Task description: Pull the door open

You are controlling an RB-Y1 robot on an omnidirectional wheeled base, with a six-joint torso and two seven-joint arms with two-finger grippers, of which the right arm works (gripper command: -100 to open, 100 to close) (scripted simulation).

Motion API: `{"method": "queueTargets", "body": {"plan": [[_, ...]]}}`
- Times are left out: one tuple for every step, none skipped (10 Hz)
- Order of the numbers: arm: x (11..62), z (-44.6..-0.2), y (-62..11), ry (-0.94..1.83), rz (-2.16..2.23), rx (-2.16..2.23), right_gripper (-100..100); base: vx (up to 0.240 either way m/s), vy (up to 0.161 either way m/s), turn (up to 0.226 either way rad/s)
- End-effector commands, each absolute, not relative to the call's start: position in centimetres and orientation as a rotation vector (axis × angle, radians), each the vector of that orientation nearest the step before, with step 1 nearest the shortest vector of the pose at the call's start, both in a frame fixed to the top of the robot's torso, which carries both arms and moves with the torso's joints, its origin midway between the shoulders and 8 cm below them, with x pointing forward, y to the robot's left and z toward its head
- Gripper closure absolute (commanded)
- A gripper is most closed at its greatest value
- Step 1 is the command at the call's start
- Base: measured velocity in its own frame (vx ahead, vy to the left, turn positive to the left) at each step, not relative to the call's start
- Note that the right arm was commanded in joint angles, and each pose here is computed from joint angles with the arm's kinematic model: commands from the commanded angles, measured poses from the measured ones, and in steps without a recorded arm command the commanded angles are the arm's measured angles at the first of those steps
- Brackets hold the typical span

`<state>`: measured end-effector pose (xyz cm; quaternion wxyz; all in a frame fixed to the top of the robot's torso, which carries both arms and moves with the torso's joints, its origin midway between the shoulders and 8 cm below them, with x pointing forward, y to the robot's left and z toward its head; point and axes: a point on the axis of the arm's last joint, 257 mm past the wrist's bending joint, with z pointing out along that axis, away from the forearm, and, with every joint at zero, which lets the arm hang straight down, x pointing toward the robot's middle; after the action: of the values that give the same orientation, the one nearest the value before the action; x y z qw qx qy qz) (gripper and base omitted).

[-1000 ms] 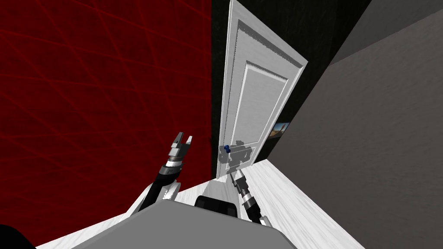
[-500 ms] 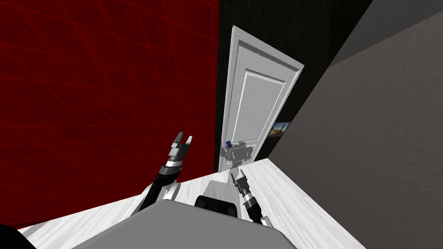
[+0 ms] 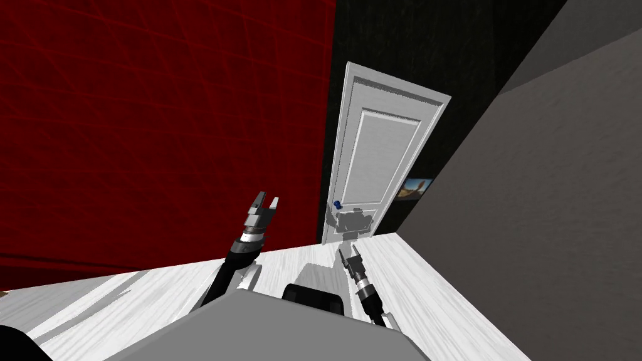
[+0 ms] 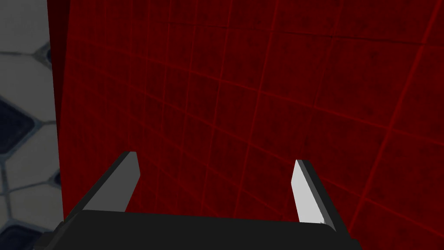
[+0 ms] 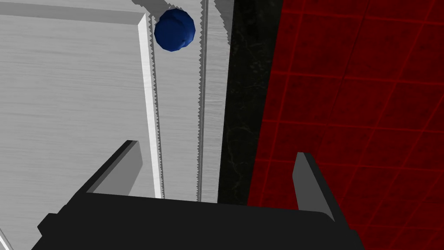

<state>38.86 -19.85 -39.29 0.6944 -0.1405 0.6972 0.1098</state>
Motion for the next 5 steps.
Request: {"method": "queueTargets", "body": {"plan": [[39.2,-39.5,-21.3,1.561,0.204,-0.3,-100,-0.151,0.027,0.222],[39.6,-39.5,-22.2,1.563,0.181,-0.29,-100,-0.082,0.023,0.177],[39.9,-39.5,-23.0,1.565,0.157,-0.279,-100,-0.025,0.024,0.224],[40.2,-39.5,-23.9,1.566,0.133,-0.267,-100,0.022,0.025,0.22],[40.4,-39.5,-24.6,1.568,0.113,-0.257,-100,0.049,0.019,0.188]]}}
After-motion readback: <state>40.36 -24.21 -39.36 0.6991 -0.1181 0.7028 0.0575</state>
